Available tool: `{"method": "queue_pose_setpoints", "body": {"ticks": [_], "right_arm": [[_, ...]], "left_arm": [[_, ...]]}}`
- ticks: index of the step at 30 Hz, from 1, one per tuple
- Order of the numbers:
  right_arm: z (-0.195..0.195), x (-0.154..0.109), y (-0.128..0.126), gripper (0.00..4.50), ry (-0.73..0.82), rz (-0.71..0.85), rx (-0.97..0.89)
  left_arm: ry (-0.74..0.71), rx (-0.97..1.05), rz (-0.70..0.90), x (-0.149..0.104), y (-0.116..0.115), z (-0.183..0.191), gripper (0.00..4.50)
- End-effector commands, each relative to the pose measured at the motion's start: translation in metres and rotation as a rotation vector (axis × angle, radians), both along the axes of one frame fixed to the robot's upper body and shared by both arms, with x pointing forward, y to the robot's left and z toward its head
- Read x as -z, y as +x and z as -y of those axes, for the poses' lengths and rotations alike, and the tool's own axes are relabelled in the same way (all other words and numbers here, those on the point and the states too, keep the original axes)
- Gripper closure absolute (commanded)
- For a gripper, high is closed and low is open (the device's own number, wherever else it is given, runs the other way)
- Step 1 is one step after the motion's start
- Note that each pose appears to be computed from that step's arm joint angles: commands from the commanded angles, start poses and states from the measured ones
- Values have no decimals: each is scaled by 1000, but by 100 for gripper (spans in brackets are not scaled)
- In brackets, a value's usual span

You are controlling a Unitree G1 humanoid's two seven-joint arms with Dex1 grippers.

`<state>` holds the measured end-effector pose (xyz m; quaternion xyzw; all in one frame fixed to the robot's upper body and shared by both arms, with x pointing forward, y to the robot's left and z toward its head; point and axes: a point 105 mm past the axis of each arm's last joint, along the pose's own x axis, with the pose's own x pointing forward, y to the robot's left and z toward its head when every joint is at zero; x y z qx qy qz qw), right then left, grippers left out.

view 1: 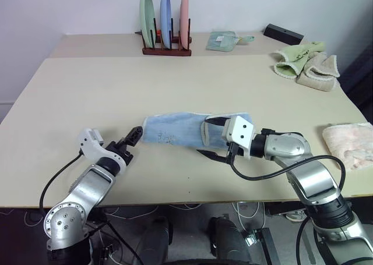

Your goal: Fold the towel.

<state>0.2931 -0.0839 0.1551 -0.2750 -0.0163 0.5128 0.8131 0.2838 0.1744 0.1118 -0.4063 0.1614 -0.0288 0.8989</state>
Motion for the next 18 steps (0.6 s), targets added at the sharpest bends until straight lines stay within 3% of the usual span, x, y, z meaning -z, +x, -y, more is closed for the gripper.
{"method": "queue_pose_setpoints", "body": {"ticks": [1, 14, 17, 18], "right_arm": [[-3, -8, -1, 0, 14, 38, -11], [-5, -9, 2, 0, 19, 55, -2], [-4, -10, 2, 0, 23, 60, 8], [-4, -10, 2, 0, 24, 61, 10]], "left_arm": [[-20, 14, -44, 2, 2, 11, 3], [-89, 33, -148, 16, 38, 35, 3], [-107, 36, -145, 15, 39, 37, 78], [-109, 36, -145, 15, 40, 37, 132]]}}
